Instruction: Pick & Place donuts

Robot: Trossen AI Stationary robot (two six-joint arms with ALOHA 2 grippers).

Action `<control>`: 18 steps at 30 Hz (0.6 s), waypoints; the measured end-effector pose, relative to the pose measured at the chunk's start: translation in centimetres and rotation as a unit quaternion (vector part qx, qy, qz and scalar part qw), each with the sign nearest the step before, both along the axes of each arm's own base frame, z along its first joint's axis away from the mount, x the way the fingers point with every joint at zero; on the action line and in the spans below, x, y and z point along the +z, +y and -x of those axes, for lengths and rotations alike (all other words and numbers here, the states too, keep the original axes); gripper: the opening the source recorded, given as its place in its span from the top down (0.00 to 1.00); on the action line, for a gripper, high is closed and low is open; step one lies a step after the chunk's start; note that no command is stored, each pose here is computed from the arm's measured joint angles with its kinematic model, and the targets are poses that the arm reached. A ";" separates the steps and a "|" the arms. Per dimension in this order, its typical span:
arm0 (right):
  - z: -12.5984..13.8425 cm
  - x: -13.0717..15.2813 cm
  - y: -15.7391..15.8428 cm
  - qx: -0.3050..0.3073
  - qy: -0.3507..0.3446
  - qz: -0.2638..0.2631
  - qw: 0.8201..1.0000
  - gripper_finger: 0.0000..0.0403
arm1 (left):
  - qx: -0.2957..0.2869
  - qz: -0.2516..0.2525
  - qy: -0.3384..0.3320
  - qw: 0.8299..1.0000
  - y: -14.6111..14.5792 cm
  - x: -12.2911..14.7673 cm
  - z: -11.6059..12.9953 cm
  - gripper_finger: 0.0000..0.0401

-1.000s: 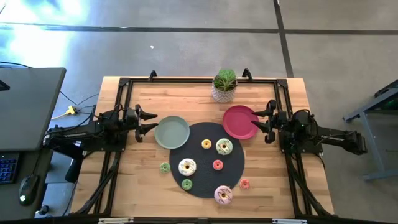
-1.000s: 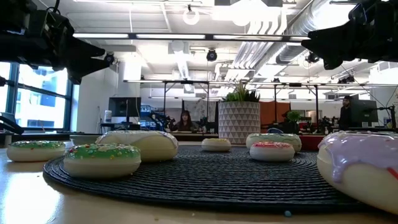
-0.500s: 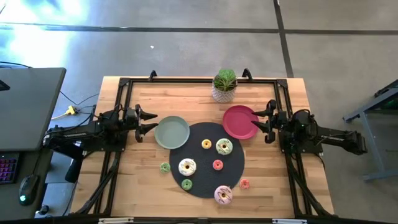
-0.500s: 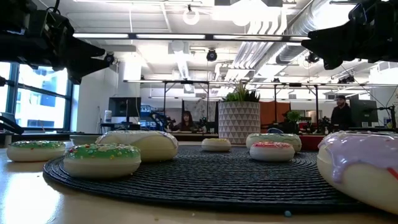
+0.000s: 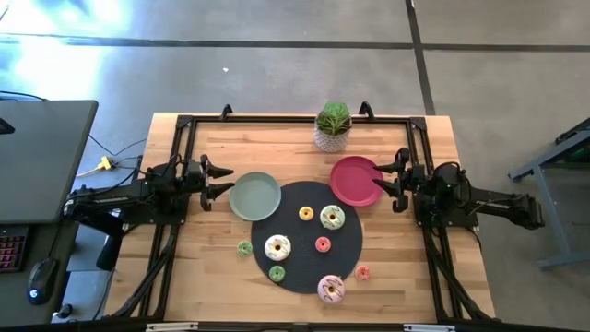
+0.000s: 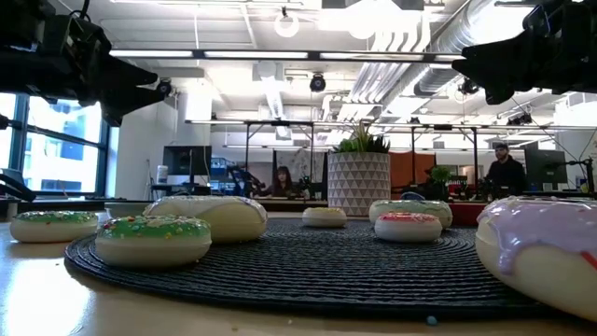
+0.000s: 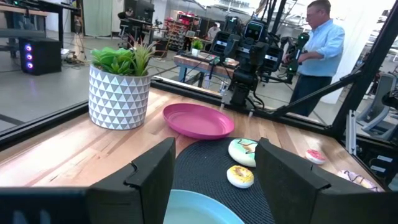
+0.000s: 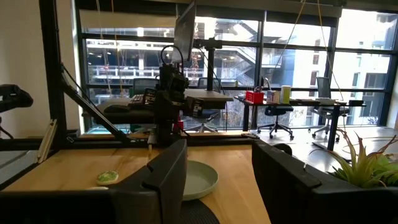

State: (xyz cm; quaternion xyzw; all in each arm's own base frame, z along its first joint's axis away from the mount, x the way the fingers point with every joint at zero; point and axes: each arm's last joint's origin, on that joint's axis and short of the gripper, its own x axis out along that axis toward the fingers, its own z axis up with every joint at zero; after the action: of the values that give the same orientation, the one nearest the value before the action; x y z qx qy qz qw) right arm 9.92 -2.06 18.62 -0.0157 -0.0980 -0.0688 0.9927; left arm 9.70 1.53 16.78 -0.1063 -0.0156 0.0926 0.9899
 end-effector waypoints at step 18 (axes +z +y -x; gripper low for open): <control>0.0 0.0 0.0 -0.003 -0.001 -0.002 1.000 0.58 | 0.000 0.000 0.000 1.000 0.0 0.0 0.0 0.47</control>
State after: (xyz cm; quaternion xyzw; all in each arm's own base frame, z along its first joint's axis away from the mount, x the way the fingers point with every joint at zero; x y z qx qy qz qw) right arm 9.92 -2.08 18.62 -0.0137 -0.0984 -0.0719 0.9925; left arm 9.70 1.54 16.78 -0.1063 -0.0155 0.0928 0.9899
